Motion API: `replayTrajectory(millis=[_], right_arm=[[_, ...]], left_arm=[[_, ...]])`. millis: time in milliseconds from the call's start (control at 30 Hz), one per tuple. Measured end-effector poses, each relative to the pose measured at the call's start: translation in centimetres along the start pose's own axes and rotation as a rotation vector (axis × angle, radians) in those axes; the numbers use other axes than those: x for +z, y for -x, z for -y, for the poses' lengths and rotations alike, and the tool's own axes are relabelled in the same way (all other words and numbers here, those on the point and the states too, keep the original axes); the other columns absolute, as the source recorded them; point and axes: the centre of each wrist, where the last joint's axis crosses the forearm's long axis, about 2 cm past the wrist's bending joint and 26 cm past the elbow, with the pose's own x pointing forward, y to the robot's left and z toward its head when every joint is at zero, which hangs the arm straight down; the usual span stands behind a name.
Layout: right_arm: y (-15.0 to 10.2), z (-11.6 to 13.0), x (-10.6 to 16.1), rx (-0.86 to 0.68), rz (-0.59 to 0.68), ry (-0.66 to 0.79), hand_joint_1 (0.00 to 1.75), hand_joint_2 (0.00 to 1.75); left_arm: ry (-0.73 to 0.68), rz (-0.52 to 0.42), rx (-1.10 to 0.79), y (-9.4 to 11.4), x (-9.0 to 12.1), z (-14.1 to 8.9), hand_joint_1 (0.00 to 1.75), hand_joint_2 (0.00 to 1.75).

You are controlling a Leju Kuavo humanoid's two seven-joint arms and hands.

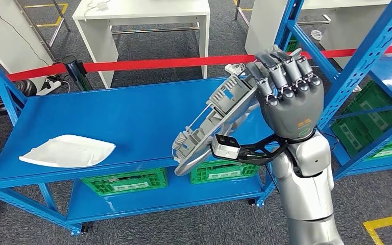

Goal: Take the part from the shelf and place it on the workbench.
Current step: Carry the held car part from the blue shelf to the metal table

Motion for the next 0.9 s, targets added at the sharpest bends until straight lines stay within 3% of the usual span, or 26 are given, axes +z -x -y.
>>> replayTrajectory(millis=[267,567,900], right_arm=[[0.4,1.3,0.7,0.028,0.080,0.005,1.75,1.75],[1.0,4.0,2.2,0.083,0.059,0.003,1.75,1.75],[0.5,4.5,2.6,0.066,-0.031,-0.011,1.75,1.75]], left_arm=[[0.006,0.027,-0.039,-0.1,0.0,0.1,0.00,1.75],[0.000,0.061,-0.097,-0.7,-0.3,-0.7,0.00,1.75],[-0.011,0.042,-0.087,-1.0,-0.5,-1.5,0.00,1.75]])
